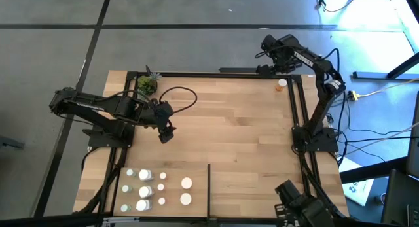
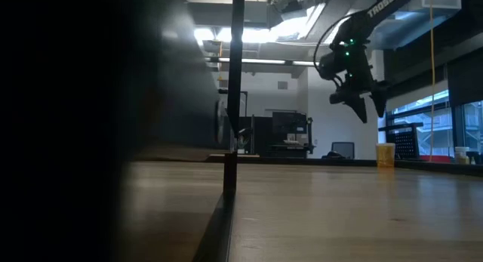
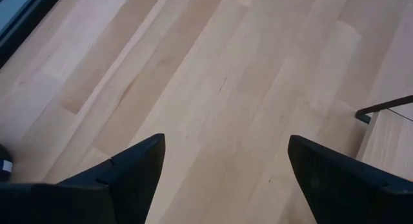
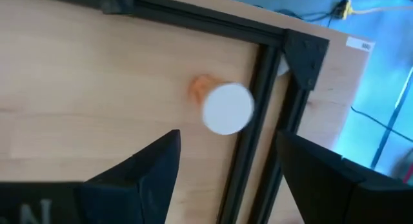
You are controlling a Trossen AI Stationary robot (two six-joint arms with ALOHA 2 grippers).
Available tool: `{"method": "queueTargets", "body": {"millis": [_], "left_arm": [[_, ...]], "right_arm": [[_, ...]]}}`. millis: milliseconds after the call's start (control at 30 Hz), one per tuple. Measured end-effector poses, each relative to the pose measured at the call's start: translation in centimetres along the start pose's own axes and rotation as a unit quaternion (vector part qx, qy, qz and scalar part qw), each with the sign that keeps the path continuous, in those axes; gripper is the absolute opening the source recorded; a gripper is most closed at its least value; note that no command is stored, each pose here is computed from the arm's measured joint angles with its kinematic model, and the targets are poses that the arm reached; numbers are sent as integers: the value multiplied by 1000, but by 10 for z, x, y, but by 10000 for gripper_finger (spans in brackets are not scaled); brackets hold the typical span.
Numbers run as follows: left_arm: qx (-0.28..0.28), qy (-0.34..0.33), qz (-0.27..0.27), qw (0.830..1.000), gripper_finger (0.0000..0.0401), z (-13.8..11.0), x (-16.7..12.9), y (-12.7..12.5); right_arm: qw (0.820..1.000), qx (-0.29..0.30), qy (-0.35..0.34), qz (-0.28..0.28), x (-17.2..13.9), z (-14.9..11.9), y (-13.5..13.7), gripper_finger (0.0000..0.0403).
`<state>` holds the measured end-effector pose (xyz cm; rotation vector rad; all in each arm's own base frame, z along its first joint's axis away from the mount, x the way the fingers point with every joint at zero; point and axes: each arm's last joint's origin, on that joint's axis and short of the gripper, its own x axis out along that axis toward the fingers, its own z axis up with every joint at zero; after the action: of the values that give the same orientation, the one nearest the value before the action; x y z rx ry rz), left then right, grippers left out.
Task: Pick and place medicine bottles onto shelf by color
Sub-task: Put the orange pill bottle on the shelf aligned with the other orange pill bottle
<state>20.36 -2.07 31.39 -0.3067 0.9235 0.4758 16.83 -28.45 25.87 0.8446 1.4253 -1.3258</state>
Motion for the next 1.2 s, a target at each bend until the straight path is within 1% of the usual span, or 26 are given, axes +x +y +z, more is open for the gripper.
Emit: {"method": "queueTargets", "body": {"millis": [133, 233, 333, 500, 600, 867, 1200], "left_arm": [[0, -5, 6, 1000, 322, 0, 0, 0], [0, -5, 7, 1000, 322, 0, 0, 0], [0, -5, 7, 1000, 322, 0, 0, 0], [0, -5, 7, 1000, 322, 0, 0, 0], [0, -5, 7, 1000, 322, 0, 0, 0], [0, -5, 7, 1000, 322, 0, 0, 0], [0, -5, 6, 1000, 322, 0, 0, 0]], "right_arm": [[1000, 12, 9, 9, 3, 3, -7, 257], [1000, 7, 15, 21, 5, 4, -11, 257], [1000, 8, 18, 21, 9, 4, -11, 257], [999, 13, 34, 17, 27, 0, -12, 257], [1000, 5, 25, 9, 32, 0, -11, 257], [999, 22, 10, 24, 34, 4, -10, 257], [999, 23, 16, 23, 34, 3, -10, 257]]}}
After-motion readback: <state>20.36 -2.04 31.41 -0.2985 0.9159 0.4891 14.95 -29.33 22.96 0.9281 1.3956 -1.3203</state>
